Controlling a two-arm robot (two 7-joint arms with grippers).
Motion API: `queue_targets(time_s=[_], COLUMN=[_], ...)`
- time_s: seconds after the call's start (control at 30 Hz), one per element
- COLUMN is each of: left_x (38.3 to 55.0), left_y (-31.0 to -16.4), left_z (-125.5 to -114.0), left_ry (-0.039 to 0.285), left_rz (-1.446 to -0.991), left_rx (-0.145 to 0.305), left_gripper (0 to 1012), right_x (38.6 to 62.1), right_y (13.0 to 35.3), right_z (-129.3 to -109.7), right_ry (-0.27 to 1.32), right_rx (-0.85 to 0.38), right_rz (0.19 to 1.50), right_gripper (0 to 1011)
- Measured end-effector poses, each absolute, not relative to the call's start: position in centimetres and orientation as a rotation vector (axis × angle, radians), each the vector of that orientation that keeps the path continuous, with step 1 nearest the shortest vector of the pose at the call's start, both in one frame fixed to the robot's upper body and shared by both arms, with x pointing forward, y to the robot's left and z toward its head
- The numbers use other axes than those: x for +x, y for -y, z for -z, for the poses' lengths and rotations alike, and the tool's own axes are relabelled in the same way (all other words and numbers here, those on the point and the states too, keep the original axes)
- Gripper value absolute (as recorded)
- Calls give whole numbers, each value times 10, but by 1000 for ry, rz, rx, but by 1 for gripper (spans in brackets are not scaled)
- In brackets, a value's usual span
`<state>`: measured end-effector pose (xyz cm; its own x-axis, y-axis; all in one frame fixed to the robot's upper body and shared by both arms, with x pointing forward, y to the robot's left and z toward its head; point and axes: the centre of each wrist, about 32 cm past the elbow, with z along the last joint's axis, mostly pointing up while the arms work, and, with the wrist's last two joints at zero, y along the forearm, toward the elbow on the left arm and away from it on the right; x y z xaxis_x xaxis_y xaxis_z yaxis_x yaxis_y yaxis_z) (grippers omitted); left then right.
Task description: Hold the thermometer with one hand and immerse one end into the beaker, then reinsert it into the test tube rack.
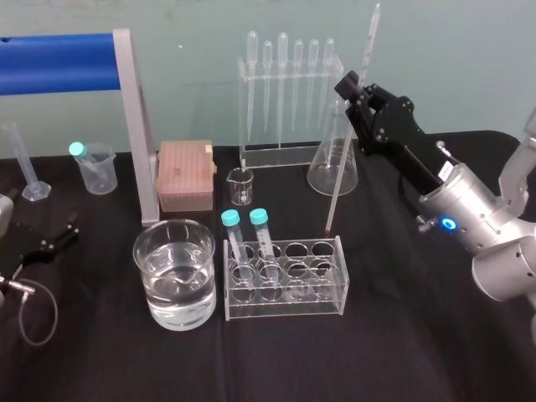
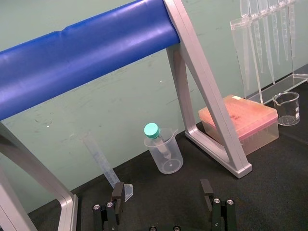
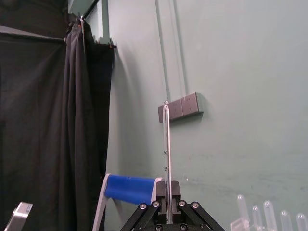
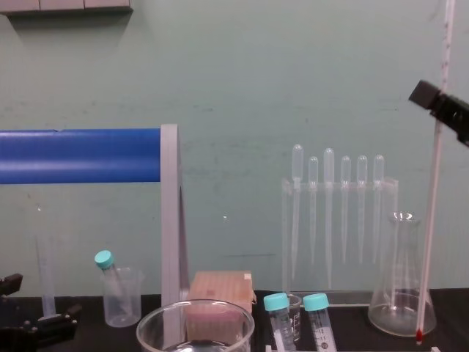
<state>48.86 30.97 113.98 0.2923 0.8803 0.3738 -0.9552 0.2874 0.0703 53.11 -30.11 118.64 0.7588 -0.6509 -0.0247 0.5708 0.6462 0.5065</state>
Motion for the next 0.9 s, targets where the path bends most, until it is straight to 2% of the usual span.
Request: queue_targets(time_s=[0.43,0.9], left_x=[489,489], left_y=[-310,-310], left_z=[-1140,-1140], left_ry=[285,285], left_rz=[-1248,-1248], left_rx=[304,304], left_gripper=[1008,1008], right_x=[537,540], right_y=[294,297], right_z=[-1174,-1165], right_ry=[113,67], right_rx=[496,435], right_rz=[672,662], right_gripper=[56,56])
